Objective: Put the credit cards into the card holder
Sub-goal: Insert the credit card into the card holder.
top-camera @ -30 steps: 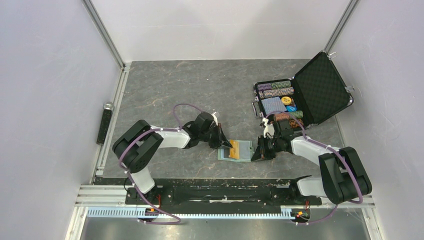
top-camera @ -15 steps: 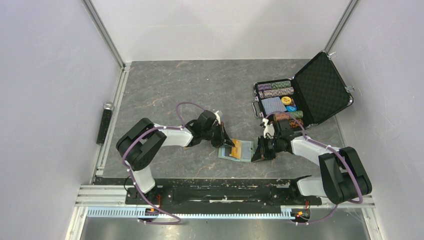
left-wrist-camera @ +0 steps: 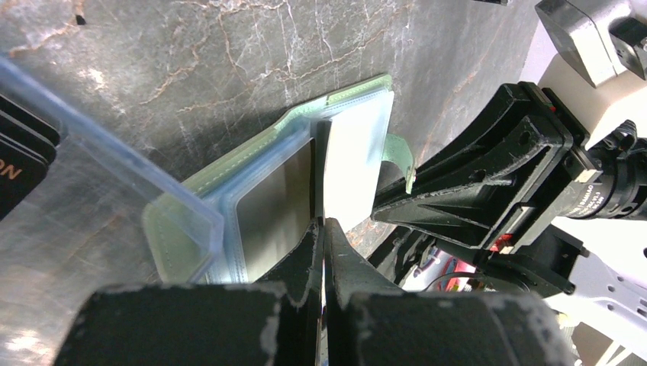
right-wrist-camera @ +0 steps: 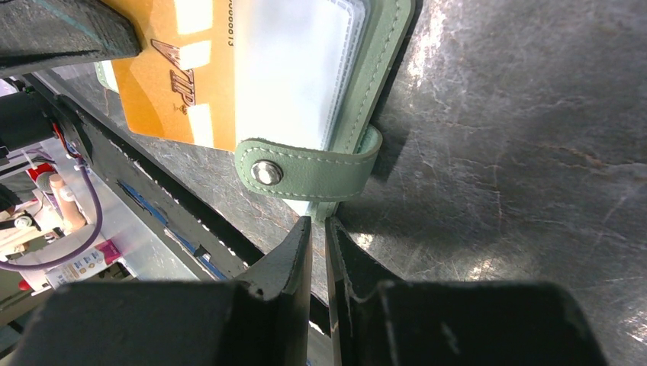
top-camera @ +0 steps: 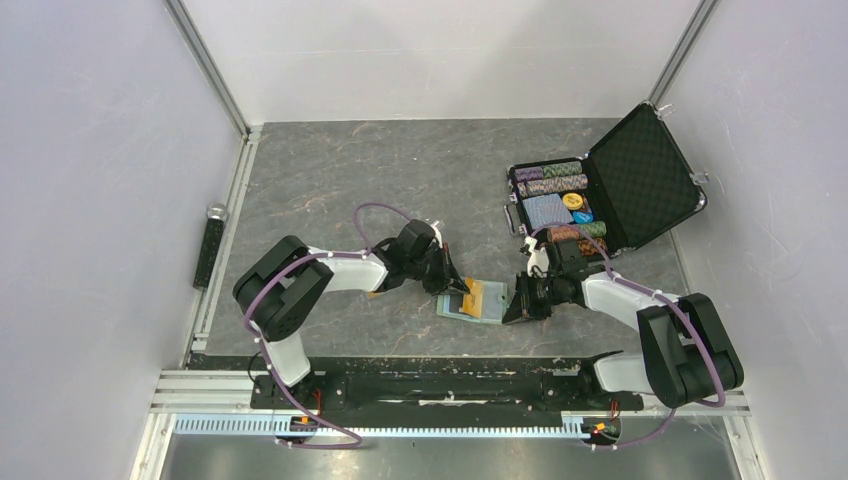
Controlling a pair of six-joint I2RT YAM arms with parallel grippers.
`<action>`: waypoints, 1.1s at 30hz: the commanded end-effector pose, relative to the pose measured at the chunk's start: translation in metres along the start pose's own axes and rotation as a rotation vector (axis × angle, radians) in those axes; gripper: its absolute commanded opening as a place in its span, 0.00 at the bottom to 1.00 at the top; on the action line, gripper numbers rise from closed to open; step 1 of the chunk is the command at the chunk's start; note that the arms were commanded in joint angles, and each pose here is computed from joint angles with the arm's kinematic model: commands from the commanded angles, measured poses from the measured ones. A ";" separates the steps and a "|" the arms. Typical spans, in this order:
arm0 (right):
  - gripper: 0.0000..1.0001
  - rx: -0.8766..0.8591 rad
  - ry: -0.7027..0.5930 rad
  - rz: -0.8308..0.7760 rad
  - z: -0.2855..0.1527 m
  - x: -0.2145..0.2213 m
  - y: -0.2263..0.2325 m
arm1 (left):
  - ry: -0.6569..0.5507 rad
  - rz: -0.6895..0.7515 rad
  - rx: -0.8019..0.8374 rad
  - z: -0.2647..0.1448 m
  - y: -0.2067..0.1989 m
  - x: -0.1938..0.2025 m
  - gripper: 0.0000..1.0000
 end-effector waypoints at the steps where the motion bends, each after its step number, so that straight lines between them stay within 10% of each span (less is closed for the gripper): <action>1: 0.14 0.020 -0.001 -0.006 0.003 0.002 -0.007 | -0.002 0.023 -0.111 0.002 0.016 0.002 0.02; 33: 0.00 -0.044 0.021 0.036 0.005 0.007 0.001 | -0.013 0.038 -0.165 0.003 0.018 0.003 0.02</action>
Point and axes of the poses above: each gripper's point midway between its finger pads, its own z axis out along the fingers, its own y axis along the line the jaws close on, x = y × z, the point moved 2 cm from there along -z, back along the fingers, and after that the axes turned 10 degrees about z, right-handed, at the moved point
